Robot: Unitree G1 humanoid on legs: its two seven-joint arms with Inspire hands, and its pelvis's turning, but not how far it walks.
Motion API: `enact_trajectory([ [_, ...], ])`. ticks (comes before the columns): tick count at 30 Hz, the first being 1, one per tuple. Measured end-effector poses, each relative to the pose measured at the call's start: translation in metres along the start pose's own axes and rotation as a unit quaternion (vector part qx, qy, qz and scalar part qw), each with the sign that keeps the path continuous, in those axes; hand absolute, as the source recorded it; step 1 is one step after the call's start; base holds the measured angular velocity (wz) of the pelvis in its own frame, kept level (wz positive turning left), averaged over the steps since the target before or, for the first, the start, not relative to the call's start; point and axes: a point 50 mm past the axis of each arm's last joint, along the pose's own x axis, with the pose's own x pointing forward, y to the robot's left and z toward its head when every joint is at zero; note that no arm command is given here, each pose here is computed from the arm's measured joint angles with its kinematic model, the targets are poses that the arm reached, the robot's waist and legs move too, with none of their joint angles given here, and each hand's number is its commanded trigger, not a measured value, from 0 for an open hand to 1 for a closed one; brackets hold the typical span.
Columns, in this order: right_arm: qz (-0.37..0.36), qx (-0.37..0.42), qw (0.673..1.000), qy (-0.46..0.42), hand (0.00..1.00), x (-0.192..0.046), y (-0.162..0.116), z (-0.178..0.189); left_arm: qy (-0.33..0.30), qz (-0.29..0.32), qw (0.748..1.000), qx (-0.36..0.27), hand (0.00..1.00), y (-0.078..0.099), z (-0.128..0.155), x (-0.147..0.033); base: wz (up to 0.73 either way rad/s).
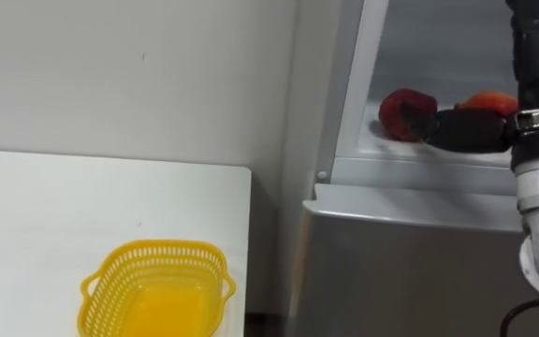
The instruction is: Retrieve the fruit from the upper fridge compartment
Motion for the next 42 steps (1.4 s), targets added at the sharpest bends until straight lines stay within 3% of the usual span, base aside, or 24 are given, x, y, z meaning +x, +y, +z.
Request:
enact_trajectory([
  [8, 0.031, 0.016, 0.999, 0.007, 0.0, 0.0, 0.011, -0.001, 0.01, -0.002, 1.0, 0.0, 0.0, 0.001, -0.002, 0.0, 0.03],
  [30, 0.054, -0.004, 0.998, 0.031, 0.0, 0.002, 0.004, -0.009, 0.007, 0.0, 1.0, 0.027, 0.0, 0.002, 0.001, -0.001, 0.02],
  [42, 0.108, -0.032, 0.991, 0.077, 0.0, 0.002, 0.008, -0.032, 0.012, 0.002, 0.999, 0.031, 0.0, 0.003, 0.003, -0.001, 0.0],
])
